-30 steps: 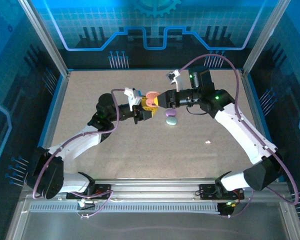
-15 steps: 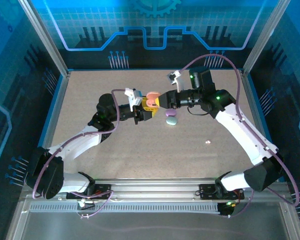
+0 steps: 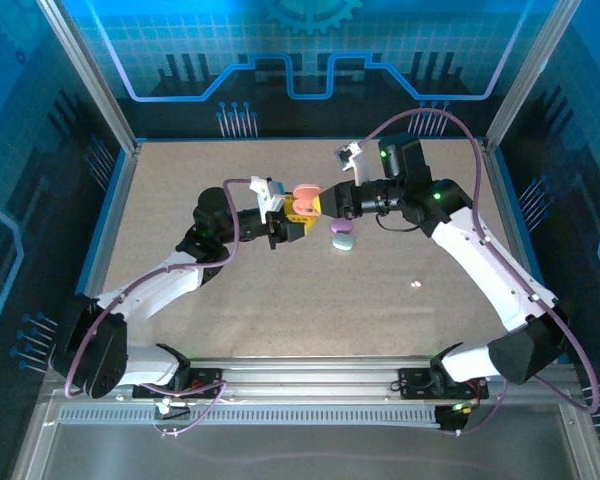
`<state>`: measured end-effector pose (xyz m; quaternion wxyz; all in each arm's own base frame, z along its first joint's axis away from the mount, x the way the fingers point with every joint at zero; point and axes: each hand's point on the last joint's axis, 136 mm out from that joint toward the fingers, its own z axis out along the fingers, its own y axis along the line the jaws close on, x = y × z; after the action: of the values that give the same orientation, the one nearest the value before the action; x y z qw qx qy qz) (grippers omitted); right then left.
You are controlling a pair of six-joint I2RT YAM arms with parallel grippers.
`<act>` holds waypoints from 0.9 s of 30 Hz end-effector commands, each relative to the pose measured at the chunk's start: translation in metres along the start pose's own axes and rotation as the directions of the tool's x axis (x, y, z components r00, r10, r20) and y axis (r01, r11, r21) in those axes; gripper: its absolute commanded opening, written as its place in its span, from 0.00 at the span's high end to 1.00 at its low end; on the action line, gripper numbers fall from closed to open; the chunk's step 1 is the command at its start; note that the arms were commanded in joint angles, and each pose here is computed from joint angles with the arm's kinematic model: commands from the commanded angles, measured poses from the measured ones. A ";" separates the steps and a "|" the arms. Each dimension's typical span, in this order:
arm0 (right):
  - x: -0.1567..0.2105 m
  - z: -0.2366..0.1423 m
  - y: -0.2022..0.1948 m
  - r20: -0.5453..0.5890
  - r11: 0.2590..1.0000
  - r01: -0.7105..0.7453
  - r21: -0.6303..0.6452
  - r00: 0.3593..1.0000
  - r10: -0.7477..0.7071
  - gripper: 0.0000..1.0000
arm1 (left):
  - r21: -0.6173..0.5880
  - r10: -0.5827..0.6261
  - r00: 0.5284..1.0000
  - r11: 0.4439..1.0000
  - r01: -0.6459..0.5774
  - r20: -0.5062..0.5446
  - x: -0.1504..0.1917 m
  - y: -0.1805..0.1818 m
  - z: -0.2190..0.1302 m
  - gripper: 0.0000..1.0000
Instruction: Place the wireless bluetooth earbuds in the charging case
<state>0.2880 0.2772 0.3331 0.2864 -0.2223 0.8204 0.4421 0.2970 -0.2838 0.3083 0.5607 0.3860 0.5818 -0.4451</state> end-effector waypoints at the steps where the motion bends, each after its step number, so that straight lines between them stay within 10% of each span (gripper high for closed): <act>1: 0.001 -0.005 0.003 -0.014 1.000 0.016 0.016 1.000 -0.016 0.68 | 0.027 0.095 0.993 0.995 -0.098 0.069 -0.030 -0.010 0.000 0.71; 13: -0.008 -0.048 0.017 0.131 0.997 0.060 0.040 0.989 -0.065 0.59 | -0.008 0.110 0.992 0.994 -0.110 0.058 -0.027 -0.005 -0.001 0.71; 18: -0.007 -0.090 -0.011 0.295 0.971 0.017 0.240 0.951 -0.089 0.59 | -0.040 0.115 0.992 0.993 -0.113 0.055 -0.023 -0.001 -0.002 0.71; 27: 0.108 -0.144 -0.181 0.515 0.573 -0.609 0.548 0.786 0.343 0.58 | -0.057 0.118 0.991 0.992 -0.115 0.064 -0.022 0.000 -0.005 0.71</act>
<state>0.2868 0.0868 0.2800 0.4305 0.0978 0.8626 0.2470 0.3049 -0.2813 0.3103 0.5811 0.3793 0.5834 -0.4220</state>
